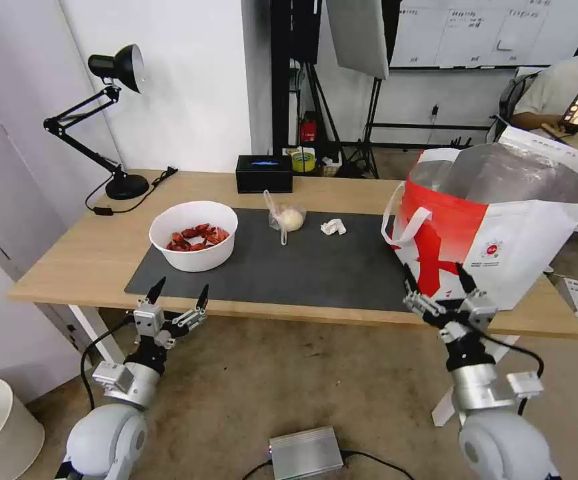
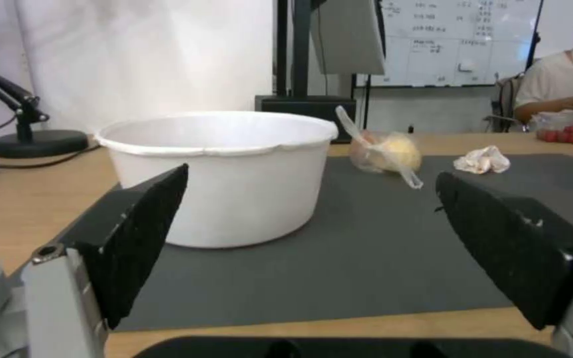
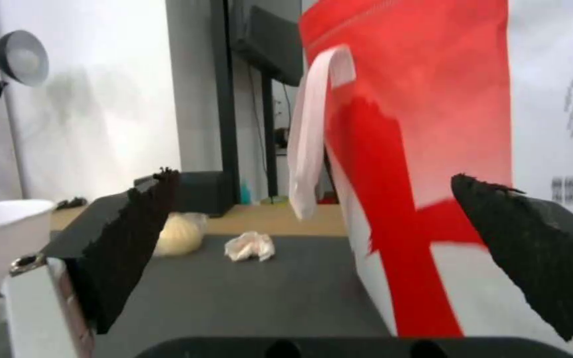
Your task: Pick up the trash from the table and place it into the takeout bag.
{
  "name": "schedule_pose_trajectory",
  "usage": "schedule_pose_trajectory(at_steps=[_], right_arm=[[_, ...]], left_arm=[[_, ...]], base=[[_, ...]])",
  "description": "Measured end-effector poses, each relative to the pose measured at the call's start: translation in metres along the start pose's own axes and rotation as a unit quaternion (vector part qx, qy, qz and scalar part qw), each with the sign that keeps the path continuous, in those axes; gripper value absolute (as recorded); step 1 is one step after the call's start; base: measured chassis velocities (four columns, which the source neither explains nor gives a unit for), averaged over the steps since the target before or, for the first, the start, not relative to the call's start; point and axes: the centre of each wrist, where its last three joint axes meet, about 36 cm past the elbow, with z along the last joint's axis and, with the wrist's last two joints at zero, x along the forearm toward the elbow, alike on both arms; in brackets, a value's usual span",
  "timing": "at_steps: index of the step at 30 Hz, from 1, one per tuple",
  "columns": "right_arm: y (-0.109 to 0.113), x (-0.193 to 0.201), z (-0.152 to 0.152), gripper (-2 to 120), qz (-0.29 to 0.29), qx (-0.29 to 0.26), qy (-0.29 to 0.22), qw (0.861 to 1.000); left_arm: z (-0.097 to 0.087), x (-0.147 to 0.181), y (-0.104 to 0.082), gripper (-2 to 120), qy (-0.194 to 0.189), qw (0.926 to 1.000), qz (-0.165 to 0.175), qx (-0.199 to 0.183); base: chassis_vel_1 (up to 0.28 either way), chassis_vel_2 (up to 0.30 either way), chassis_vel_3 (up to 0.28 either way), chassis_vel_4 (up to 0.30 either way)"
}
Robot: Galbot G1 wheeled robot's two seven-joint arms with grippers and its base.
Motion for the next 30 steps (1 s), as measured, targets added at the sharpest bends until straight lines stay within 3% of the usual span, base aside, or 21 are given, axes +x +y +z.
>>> schedule_pose_trajectory(at_steps=[7, 15, 30], right_arm=[[0.013, 0.013, 0.017, 100, 0.001, -0.012, 0.009, 1.0], [0.031, 0.018, 0.015, 100, 0.01, -0.031, 0.031, 0.999], [0.03, 0.013, 0.008, 100, 0.012, -0.025, 0.037, 0.999]], left_arm=[[0.0, 0.009, 0.003, 100, -0.003, 0.9999, -0.013, -0.002], [-0.002, 0.011, 0.005, 100, -0.005, 0.9999, -0.015, -0.002], [-0.003, 0.013, 0.003, 100, -0.007, 0.9998, -0.017, 0.008]], base=[[0.0, 0.0, 0.0, 0.0], [0.0, 0.0, 0.0, 0.0], [0.0, 0.0, 0.0, 0.0]])
